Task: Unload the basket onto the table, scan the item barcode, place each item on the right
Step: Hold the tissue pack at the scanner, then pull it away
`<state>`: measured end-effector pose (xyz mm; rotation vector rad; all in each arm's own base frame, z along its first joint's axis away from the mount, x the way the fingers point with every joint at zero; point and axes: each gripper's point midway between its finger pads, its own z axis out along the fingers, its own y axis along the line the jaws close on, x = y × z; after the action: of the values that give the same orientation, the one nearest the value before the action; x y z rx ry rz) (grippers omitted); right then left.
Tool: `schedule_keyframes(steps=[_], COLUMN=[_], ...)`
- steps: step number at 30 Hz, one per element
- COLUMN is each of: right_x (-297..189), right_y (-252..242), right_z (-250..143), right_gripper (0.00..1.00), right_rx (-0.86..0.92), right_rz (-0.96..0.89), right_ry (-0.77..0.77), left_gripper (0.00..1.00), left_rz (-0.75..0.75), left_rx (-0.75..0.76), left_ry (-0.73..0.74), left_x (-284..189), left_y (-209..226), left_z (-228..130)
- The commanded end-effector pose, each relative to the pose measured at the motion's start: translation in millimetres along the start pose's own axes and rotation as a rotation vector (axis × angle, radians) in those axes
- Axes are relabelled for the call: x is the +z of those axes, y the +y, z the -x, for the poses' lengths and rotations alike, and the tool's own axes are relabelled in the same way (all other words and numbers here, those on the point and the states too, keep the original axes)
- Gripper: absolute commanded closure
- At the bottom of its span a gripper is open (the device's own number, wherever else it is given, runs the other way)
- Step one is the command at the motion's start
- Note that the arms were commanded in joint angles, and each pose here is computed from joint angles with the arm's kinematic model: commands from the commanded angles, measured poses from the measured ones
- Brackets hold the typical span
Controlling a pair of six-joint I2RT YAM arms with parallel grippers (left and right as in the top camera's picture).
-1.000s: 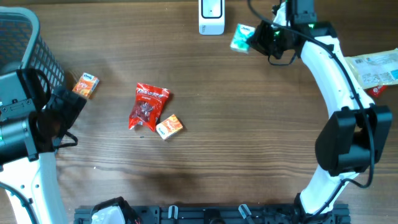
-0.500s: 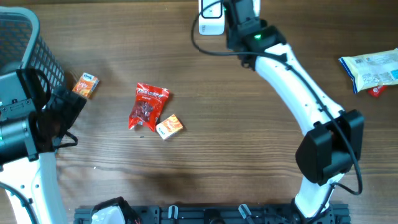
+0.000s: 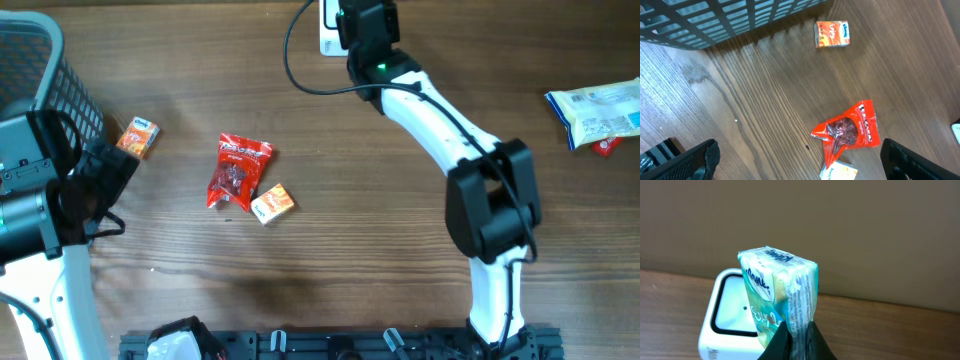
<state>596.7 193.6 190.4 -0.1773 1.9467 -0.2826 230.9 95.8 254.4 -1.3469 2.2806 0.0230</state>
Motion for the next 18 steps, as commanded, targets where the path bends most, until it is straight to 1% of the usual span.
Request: schedule_keyframes(steps=[1, 3, 7, 8, 12, 14, 18], right_x=[15, 17, 18, 20, 24, 25, 28], right_y=[13, 20, 56, 62, 65, 62, 33], right_z=[-17, -20, -28, -31, -33, -32, -15], right_gripper=[0.95, 0.95, 0.95, 0.95, 0.95, 0.95, 0.95], right_rx=[-0.124, -0.128, -0.24, -0.261, -0.329, -0.438, -0.644], right_rz=[0.009, 0.042, 0.23, 0.251, 0.224, 0.199, 0.015], right_ry=[0.011, 0.011, -0.013, -0.021, -0.04, -0.055, -0.084], left_gripper=[0.0, 0.0, 0.0, 0.0, 0.0, 0.0, 0.0], left_rz=[-0.003, -0.003, -0.003, -0.003, -0.003, -0.003, -0.003], left_rx=[-0.006, -0.006, -0.006, -0.006, -0.006, -0.006, -0.006], left_ry=[0.004, 0.004, 0.004, 0.004, 0.004, 0.004, 0.004], left_x=[0, 0, 0, 0, 0, 0, 0], left_y=[0, 0, 0, 0, 0, 0, 0], left_z=[0, 0, 0, 0, 0, 0, 0])
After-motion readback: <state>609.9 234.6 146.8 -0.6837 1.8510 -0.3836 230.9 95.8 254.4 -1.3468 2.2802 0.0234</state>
